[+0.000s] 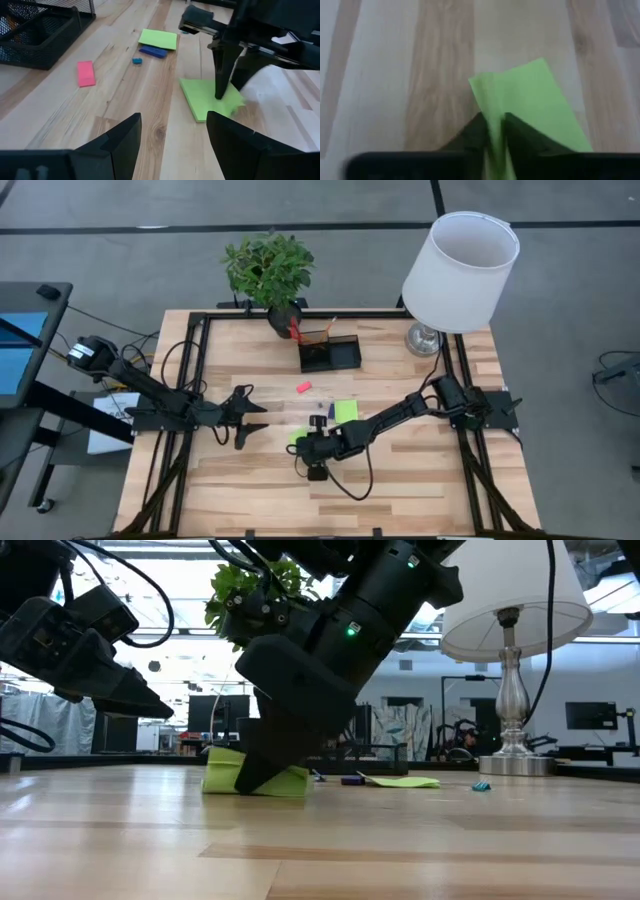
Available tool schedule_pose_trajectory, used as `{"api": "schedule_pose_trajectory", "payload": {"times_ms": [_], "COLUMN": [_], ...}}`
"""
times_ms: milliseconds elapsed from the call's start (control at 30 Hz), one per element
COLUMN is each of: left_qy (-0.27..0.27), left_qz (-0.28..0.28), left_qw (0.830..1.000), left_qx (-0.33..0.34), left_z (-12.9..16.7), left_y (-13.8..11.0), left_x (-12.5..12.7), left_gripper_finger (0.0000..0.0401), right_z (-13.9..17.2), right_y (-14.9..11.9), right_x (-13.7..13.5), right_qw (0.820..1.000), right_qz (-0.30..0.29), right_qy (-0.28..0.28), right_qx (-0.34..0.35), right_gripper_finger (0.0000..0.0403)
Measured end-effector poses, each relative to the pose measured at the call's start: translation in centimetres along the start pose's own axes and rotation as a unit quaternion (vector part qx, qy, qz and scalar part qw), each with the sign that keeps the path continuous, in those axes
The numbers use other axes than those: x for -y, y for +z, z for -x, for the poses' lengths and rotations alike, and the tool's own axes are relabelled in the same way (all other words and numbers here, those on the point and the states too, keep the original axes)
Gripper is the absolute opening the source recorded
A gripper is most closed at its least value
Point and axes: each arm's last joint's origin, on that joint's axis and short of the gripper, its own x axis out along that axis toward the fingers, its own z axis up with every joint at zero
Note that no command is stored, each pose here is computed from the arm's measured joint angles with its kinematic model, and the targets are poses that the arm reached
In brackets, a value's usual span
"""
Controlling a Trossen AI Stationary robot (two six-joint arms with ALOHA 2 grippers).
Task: Pick and place office supplies into organizer
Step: Put the bottom green sticky note into the desk organizer
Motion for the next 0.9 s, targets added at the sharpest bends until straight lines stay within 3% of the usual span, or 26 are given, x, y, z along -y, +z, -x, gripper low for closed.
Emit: {"api": "schedule_pose_trajectory", "payload": {"times_ms": [67, 300, 900], "left_qy": [-0.002, -0.004, -0.049], "left_qz": [0.0, 0.0, 0.009], "left_qw": [1.0, 1.0, 0.998], "left_qx": [-0.001, -0.002, -0.023], "left_z": [0.0, 0.0, 0.0], "left_y": [0.0, 0.0, -0.2], "left_x": [0.0, 0.0, 0.3], "left_gripper_finger": [0.0217, 0.0217, 0.0217], "right_z": [0.2, 0.4, 7.0], "right_y": [0.1, 0.4, 5.4], "right_x": [0.1, 0.1, -0.6], "right_qw": [1.0, 0.999, 0.987], "right_qz": [-0.012, -0.041, 0.022], "right_qy": [0.0, -0.012, -0.148], "right_qx": [0.0, 0.0, -0.063], "right_gripper_finger": [0.0016, 0.0005, 0.0001]}}
